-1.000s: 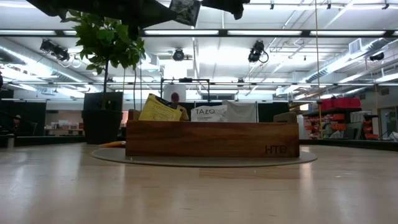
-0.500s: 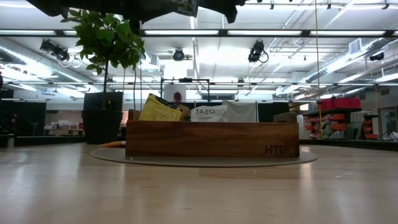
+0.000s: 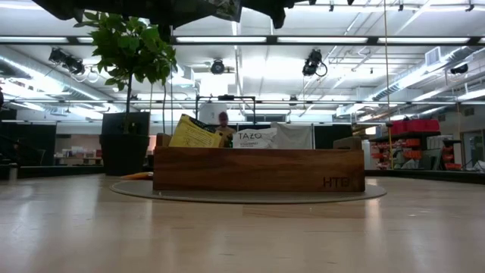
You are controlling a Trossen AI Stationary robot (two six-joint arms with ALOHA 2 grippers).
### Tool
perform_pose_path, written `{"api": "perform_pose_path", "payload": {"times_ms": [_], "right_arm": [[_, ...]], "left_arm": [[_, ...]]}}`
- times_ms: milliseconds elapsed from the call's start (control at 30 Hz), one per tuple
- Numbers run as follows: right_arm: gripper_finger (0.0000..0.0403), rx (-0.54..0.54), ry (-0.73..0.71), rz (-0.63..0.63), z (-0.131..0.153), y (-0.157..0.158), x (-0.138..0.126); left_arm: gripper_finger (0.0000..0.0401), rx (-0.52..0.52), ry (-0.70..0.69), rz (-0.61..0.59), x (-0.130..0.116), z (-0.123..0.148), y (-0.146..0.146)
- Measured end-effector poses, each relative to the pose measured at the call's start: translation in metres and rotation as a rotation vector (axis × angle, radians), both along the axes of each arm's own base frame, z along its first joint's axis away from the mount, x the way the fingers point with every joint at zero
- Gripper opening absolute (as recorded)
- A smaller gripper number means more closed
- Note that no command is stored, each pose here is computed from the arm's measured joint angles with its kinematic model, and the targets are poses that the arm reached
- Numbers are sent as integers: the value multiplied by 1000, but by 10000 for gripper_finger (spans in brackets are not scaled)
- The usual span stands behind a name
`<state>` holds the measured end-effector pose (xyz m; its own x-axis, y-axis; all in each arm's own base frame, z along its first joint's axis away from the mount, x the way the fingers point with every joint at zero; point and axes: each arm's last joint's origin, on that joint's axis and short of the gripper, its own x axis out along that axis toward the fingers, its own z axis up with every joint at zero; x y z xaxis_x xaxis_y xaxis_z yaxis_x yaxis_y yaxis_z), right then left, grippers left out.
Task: Pick & Place Tea
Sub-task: Put the violet tea bag into the right section of the wooden organizer
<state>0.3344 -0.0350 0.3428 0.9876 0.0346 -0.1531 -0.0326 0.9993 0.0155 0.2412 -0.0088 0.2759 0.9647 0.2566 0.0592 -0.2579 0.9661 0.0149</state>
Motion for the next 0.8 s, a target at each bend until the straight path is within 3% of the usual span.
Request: {"api": "perform_pose_path", "payload": {"times_ms": [300, 567, 800], "right_arm": [[12, -32, -10, 54, 1, 1, 0], [5, -49, 30, 18, -1, -1, -3], [2, -13, 101, -14, 6, -4, -22]], "left_arm": [[2, 10, 3, 2, 0, 0, 0], [34, 5, 65, 16, 0, -6, 1], [77, 8, 150, 19, 0, -14, 1]]}}
